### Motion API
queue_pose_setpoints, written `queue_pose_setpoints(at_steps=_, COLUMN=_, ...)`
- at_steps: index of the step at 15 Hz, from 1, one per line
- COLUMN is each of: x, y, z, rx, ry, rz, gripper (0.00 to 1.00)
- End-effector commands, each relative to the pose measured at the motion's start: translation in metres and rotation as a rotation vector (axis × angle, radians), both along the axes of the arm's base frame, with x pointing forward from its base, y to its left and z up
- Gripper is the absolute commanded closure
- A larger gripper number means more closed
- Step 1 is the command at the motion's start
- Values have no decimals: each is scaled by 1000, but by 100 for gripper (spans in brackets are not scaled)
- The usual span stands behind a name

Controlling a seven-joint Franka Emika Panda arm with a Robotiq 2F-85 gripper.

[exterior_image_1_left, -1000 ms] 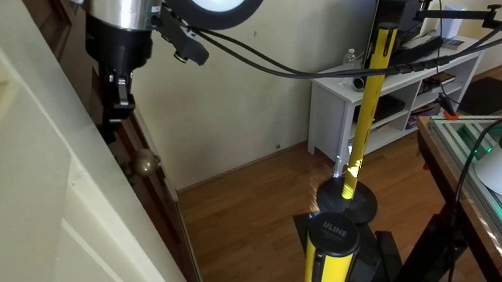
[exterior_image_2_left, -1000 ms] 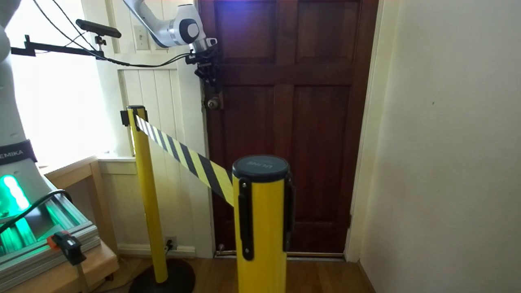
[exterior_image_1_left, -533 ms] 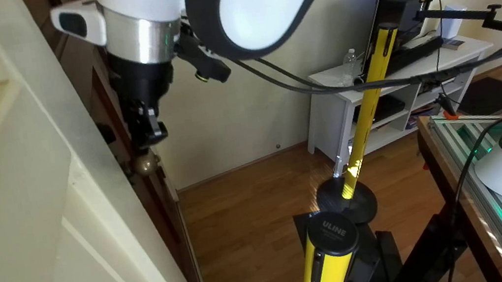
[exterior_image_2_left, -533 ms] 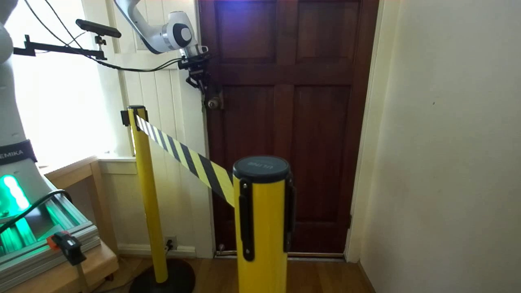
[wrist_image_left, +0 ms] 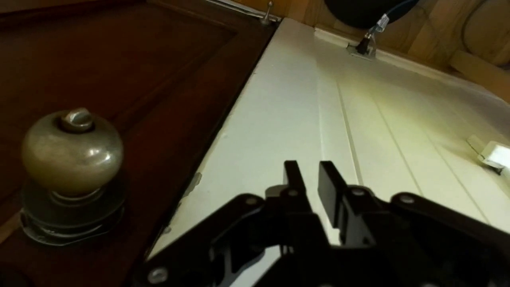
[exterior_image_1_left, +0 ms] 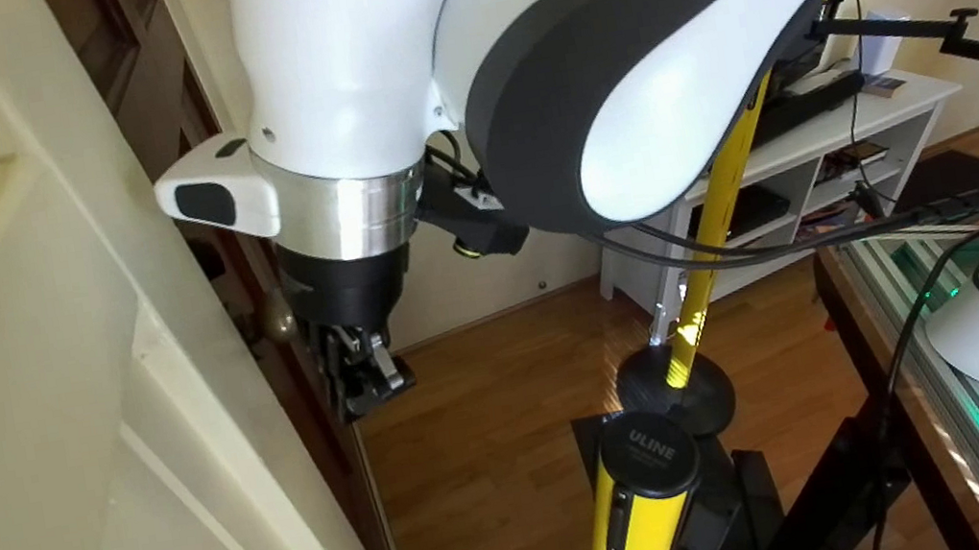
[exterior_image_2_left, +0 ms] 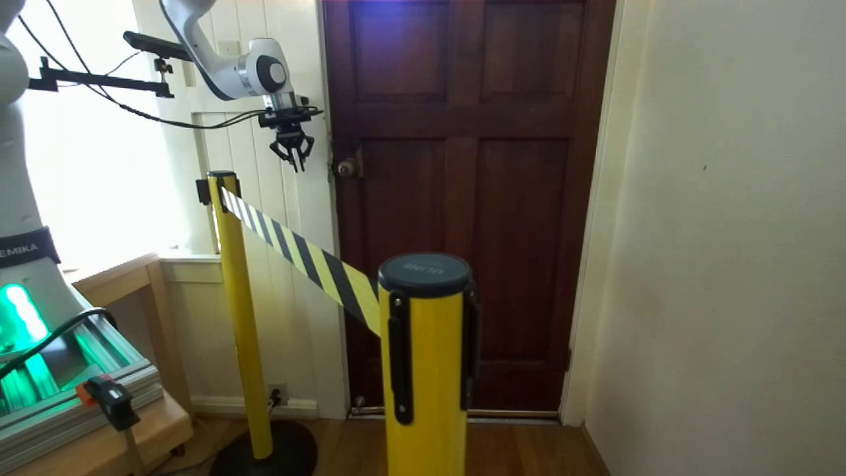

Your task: Unlock the door

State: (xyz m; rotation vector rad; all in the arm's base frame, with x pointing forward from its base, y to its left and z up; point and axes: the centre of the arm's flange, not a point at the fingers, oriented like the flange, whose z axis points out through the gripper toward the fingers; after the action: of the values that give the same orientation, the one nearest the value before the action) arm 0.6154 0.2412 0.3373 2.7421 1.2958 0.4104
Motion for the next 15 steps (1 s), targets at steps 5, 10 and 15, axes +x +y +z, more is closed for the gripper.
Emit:
queue_pose_setpoints(at_steps=5, x=-21, y=-80, z=89, rx=312, ry=-48, rz=-227, gripper=22)
queue_pose_setpoints(at_steps=10, x=-5, y=-152, z=128, rx=385, ry=-171, rz=-415, gripper=37)
queue_pose_setpoints(at_steps=15, x=15, y=-169, z=130, rx=349, ry=-278, rz=-455, gripper=56)
